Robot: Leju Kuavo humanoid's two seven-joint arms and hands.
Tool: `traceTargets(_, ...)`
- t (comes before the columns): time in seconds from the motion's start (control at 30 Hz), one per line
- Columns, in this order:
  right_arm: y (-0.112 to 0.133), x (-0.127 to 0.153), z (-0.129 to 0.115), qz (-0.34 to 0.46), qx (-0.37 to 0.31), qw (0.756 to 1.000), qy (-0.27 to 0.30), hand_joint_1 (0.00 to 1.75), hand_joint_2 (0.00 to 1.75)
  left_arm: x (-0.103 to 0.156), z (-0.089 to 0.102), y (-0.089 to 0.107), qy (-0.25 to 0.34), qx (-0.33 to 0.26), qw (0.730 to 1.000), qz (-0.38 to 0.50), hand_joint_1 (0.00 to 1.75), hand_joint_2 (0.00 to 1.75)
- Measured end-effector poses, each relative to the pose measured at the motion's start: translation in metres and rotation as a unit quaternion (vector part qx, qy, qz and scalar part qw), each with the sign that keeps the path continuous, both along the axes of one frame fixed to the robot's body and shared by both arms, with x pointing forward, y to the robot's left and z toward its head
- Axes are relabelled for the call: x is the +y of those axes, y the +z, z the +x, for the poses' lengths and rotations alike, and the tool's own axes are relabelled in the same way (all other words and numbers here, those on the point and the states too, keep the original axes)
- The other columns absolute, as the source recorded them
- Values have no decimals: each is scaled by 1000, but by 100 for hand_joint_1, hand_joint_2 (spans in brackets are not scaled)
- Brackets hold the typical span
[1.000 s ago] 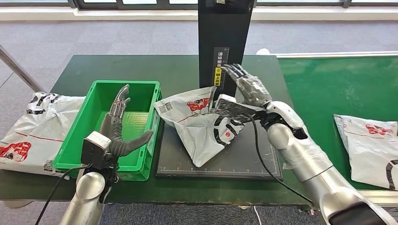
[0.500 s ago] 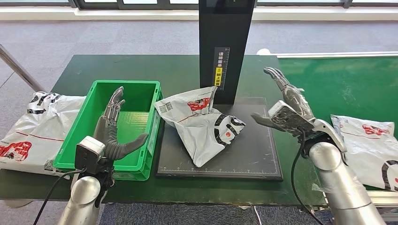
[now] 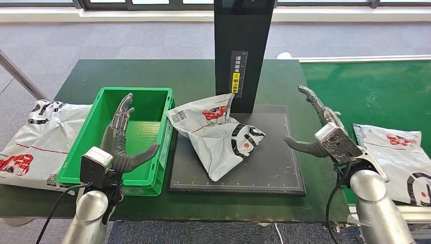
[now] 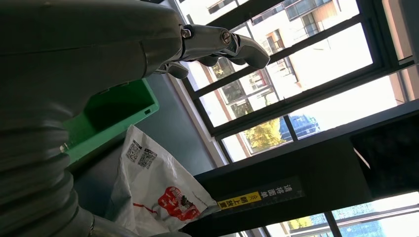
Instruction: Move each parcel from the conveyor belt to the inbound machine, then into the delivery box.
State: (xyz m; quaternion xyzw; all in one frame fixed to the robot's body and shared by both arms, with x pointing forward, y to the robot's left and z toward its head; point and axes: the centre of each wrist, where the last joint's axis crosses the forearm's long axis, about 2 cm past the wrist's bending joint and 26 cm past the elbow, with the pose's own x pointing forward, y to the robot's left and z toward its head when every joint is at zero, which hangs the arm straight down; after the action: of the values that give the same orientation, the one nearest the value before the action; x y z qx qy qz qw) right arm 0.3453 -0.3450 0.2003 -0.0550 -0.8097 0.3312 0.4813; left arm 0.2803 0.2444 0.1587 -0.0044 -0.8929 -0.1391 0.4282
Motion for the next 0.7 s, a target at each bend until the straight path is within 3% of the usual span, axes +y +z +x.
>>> traceTargets(0.13,-23,4,-22,139,49,987,56,0,175,1,0,0,2,0,1000,1,0,175)
traceTargets(0.27,-45,17,-49,224,69,970,64,0,175,0,1,1,3,3,1000,6,0,175)
traceTargets(0.43,-54,27,-67,251,75,963,61,0,175,-2,3,4,1,0,1000,6,0,175)
traceTargets(0.7,-55,30,-75,262,75,961,57,0,175,-3,4,5,1,0,1000,4,0,175)
